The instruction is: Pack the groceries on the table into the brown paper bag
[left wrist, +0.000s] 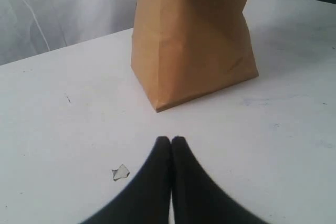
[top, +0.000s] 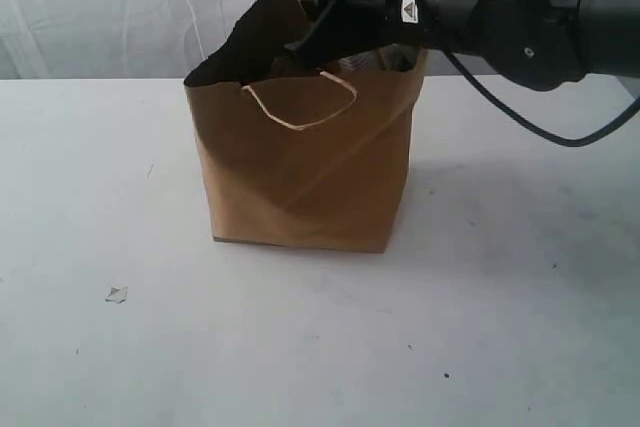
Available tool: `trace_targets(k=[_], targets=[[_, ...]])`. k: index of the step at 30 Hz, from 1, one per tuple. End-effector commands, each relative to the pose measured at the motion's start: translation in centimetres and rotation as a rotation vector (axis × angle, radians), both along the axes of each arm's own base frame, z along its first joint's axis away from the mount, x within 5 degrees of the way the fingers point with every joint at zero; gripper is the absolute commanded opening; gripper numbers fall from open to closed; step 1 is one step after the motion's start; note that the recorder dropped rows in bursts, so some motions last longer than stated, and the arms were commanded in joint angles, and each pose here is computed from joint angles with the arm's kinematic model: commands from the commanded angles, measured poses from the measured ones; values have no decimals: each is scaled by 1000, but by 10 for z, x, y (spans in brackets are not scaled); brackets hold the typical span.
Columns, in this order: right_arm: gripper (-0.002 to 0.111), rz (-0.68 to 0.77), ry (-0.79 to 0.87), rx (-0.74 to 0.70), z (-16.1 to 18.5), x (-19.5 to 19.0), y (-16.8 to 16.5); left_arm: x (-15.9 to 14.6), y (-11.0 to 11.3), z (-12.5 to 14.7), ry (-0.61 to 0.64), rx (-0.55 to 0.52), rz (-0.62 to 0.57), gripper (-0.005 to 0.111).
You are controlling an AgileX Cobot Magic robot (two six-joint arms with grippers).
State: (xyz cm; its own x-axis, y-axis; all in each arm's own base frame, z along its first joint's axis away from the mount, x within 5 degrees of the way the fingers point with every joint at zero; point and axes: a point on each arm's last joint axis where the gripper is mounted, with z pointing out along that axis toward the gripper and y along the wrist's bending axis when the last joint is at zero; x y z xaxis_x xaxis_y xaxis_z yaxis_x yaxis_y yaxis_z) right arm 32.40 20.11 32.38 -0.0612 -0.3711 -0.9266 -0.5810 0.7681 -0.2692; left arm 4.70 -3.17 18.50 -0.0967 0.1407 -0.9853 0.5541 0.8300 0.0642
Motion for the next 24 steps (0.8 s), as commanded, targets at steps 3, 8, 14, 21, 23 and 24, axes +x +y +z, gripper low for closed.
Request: trace_targets(k=[3, 8, 14, 21, 23, 24], targets=[[40, -32, 94, 27, -10, -1, 2, 0, 0, -1, 0, -5, -5, 0], [59, -26, 96, 31, -10, -3, 4, 0, 0, -1, 0, -5, -5, 0], [59, -35, 113, 17, -12, -3, 3, 0, 0, -1, 0, -5, -5, 0], [59, -37, 116, 14, -13, -3, 3, 0, 0, -1, 0, -5, -5, 0], [59, -34, 112, 18, -12, -3, 4, 0, 0, -1, 0, -5, -5, 0], [59, -32, 106, 22, -11, -3, 4, 0, 0, -1, 0, -5, -5, 0]])
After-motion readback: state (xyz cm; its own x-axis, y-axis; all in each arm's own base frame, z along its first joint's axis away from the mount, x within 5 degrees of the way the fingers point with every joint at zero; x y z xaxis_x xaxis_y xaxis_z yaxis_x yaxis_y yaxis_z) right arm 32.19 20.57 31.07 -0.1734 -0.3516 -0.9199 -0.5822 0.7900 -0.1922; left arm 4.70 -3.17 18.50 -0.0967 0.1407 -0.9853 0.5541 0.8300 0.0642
